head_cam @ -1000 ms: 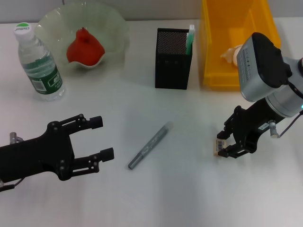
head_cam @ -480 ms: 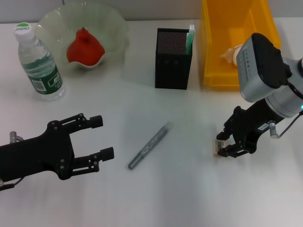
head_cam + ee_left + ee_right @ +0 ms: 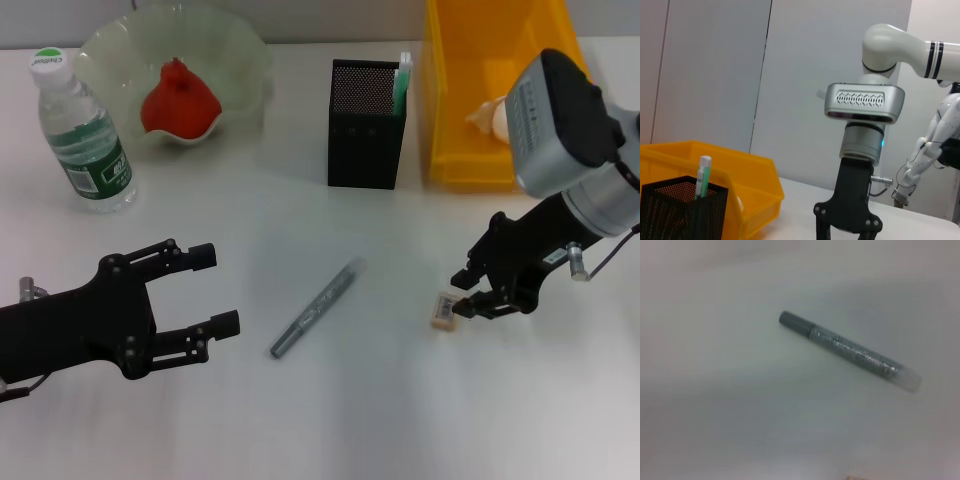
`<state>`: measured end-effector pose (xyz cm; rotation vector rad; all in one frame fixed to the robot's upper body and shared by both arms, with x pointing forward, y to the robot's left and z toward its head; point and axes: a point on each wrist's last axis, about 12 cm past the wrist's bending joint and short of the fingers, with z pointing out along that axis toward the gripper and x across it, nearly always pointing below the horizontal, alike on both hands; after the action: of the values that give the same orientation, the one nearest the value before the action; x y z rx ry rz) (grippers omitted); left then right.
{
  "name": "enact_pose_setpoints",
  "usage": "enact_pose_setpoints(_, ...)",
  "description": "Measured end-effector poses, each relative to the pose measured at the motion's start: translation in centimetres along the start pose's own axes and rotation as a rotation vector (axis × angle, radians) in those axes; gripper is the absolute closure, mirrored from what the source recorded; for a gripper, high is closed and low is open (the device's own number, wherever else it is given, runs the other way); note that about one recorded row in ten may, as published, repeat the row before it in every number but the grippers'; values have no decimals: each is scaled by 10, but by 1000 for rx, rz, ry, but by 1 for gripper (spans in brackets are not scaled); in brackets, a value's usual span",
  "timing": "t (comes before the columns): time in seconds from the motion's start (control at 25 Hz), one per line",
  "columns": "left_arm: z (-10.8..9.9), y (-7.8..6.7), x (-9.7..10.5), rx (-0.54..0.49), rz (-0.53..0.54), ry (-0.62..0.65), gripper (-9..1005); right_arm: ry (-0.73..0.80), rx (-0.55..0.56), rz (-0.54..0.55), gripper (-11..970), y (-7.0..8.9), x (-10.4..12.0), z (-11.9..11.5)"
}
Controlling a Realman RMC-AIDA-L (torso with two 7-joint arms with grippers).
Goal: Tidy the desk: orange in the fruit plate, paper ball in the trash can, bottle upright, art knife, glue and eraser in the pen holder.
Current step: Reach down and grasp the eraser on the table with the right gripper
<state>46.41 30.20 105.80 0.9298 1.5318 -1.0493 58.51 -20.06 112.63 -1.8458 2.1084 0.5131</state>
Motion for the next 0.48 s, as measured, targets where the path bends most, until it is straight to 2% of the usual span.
enact_pose_setpoints(0.2, 0, 0, 0, 0, -2, -1, 201, -8, 0, 4, 657, 0, 2, -2)
enact_pose_setpoints(0.48, 0, 0, 0, 0, 0, 0, 204, -21, -2, 2, 648, 1, 1, -2)
